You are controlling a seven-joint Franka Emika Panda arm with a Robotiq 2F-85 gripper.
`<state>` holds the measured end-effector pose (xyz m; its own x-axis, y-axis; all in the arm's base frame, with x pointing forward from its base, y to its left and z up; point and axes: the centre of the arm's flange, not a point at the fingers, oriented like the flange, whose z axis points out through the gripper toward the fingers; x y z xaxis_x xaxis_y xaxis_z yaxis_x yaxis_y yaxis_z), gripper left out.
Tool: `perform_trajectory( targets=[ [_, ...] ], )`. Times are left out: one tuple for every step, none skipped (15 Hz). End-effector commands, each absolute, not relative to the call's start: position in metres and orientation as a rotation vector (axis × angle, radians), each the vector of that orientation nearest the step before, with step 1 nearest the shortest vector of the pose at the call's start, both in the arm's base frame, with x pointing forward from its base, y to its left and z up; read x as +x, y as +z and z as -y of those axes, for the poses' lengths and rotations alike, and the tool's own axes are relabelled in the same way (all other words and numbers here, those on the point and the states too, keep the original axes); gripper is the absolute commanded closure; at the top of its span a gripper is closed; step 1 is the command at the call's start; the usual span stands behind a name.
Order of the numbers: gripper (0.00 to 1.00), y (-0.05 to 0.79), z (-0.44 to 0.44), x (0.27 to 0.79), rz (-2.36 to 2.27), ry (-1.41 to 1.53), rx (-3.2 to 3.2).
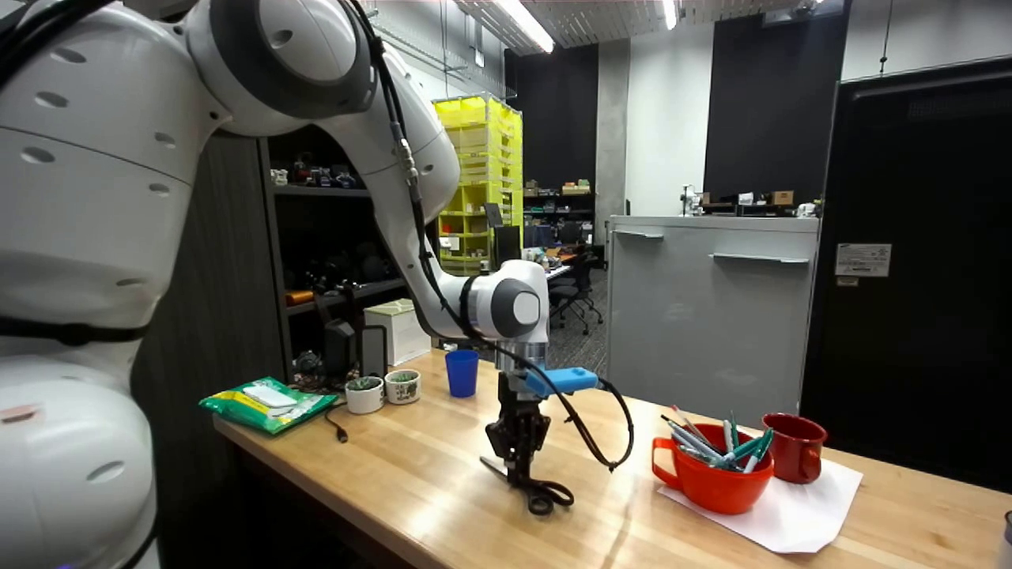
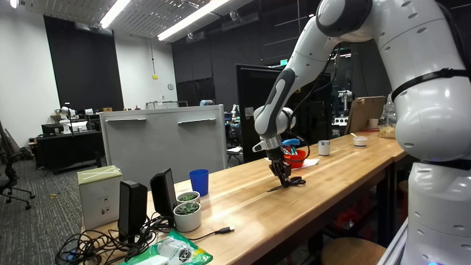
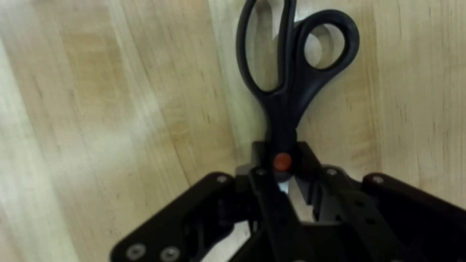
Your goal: Move the black scissors forwards then rotate it clockwise.
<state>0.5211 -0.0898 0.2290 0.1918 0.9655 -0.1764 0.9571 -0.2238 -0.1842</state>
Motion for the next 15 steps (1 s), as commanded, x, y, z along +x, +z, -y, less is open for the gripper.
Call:
perform_trajectory(
  targets=[
    [0.53,0.233,0.086,0.507,1.918,0.41,-2.4],
    [0.53,0.234,0.084,0.507,1.924,0.417,-2.396],
    [0.48,0.235,0.083,0.508,1.931,0.419,-2.392],
    [0.42,0.238,0.08,0.509,1.941,0.423,-2.387],
    [0.37,0.241,0.077,0.511,1.954,0.428,-2.381],
    [0.29,0.245,0.072,0.513,1.973,0.43,-2.375],
    [0.23,0.249,0.067,0.516,1.997,0.428,-2.37],
    [0.17,0.254,0.062,0.519,2.019,0.425,-2.364],
    [0.08,0.26,0.057,0.522,2.043,0.424,-2.36],
    [0.02,0.266,0.052,0.524,2.07,0.422,-2.354],
    [0.0,0.272,0.047,0.527,2.096,0.424,-2.351],
    [0.0,0.28,0.041,0.529,2.118,0.424,-2.346],
    [0.0,0.287,0.037,0.529,2.127,0.42,-2.336],
    [0.0,0.294,0.032,0.528,2.126,0.418,-2.33],
    [0.0,0.297,0.028,0.526,2.127,0.421,-2.321]
  ],
)
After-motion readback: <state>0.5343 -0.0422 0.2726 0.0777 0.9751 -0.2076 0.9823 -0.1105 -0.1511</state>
